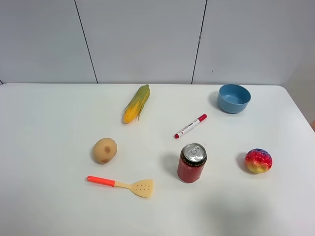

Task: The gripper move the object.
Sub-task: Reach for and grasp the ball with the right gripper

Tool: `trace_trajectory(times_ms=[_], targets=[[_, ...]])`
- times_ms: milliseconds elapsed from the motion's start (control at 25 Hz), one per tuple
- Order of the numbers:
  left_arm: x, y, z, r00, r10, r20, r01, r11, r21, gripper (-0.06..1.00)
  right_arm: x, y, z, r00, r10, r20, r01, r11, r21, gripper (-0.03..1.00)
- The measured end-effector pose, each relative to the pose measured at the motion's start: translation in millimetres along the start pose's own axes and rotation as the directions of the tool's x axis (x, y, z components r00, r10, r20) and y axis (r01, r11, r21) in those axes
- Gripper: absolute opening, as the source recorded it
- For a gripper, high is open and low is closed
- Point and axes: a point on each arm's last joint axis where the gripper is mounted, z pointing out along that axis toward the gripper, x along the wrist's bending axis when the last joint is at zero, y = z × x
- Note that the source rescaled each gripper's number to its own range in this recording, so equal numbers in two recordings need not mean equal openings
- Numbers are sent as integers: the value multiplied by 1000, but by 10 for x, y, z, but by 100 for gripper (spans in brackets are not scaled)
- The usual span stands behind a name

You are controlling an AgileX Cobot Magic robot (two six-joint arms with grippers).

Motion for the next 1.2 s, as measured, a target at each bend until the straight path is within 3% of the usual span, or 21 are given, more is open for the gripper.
trace_trajectory(times_ms=[400, 600, 840, 1200], targets=[[0, 0, 0, 1000, 0, 0, 0, 1000, 0, 100, -15, 4, 6, 1000, 3, 17, -3, 1000, 4, 96], [0, 0, 0, 1000, 0, 0, 0, 1000, 0, 100, -4, 89, 185, 1000, 3, 17, -5, 991, 132, 96], [0, 0, 0, 1000, 0, 0, 0, 1000, 0, 100, 12, 174, 461, 1000, -9, 17, 3, 950, 313, 96], [0, 0, 0, 1000, 0, 0, 0, 1000, 0, 100, 19, 688, 568, 1000, -11, 16, 5, 938, 346, 96]])
